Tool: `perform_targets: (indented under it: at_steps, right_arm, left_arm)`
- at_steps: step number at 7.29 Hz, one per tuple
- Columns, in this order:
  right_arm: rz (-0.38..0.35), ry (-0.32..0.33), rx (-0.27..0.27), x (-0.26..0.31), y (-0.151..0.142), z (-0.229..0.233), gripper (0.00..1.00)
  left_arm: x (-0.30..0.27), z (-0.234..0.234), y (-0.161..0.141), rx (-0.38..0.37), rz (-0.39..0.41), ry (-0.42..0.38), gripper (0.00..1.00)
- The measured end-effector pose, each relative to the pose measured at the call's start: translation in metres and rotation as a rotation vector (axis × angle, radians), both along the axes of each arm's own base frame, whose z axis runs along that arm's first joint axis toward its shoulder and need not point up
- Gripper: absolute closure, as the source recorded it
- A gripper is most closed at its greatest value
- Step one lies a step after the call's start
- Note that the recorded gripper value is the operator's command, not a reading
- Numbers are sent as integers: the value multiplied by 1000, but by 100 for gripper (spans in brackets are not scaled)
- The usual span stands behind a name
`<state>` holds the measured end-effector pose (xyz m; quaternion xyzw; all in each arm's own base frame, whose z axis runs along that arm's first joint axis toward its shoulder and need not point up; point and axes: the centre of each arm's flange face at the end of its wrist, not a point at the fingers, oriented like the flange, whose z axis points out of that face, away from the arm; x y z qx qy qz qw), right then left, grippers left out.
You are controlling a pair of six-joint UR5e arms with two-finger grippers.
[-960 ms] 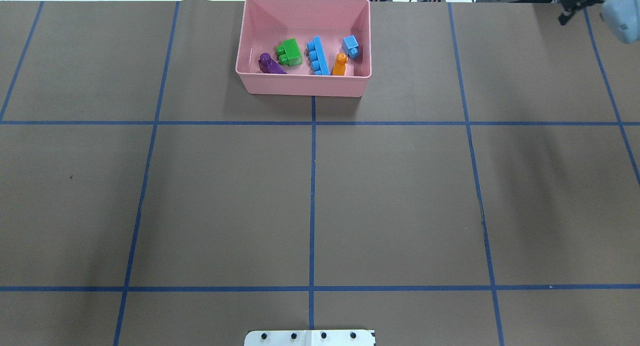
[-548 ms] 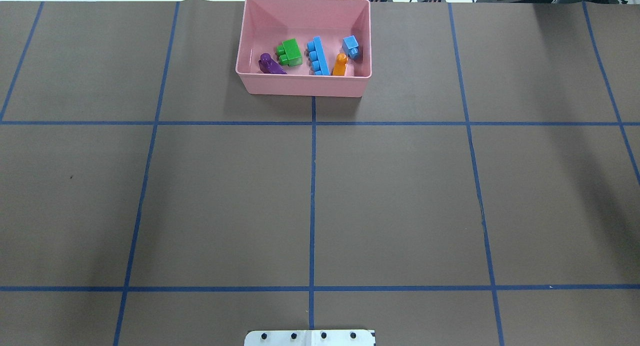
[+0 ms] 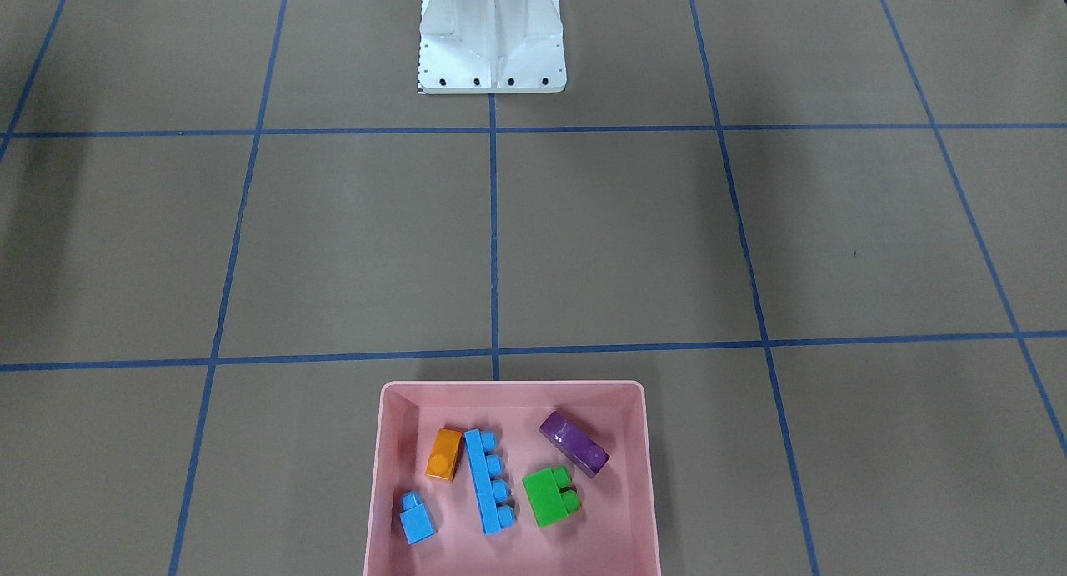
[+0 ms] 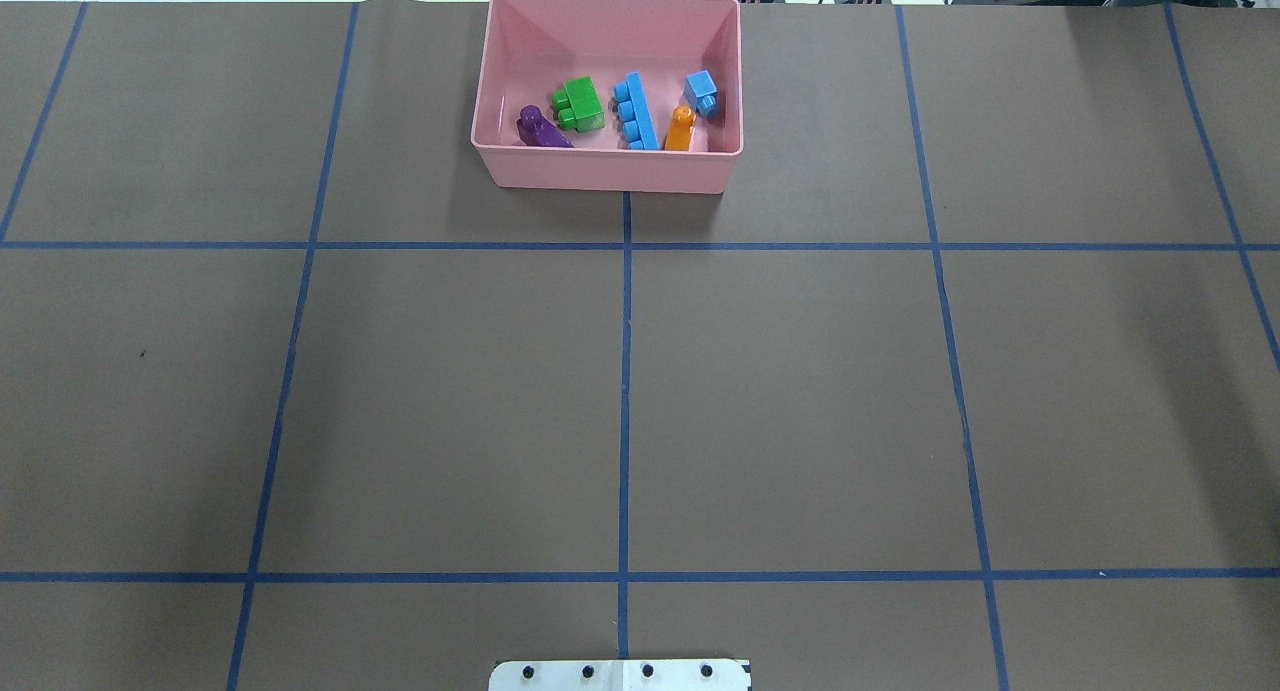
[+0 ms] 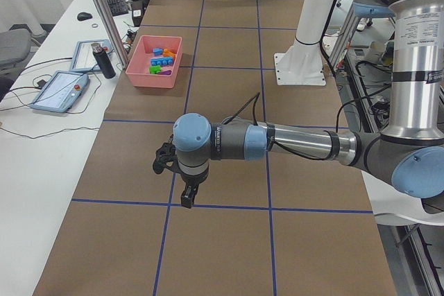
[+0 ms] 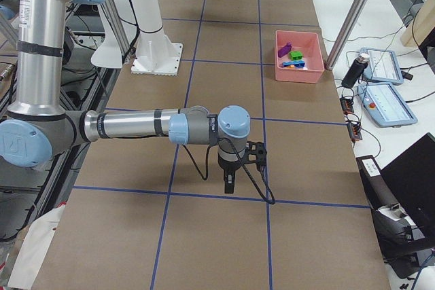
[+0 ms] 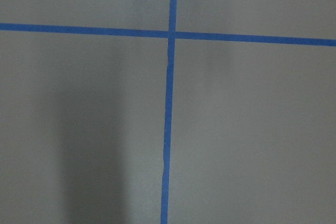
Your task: Put all blocks into box
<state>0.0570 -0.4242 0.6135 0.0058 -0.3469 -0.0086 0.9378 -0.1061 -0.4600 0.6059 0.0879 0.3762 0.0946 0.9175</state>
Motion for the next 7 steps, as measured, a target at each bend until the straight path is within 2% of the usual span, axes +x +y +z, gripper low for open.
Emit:
perform_targets:
  at_steps: [7]
  right_arm:
    - [31,-11,-20,-3,0,-6,0]
  left_arm:
    - [0,-1,1,14,0,0,0]
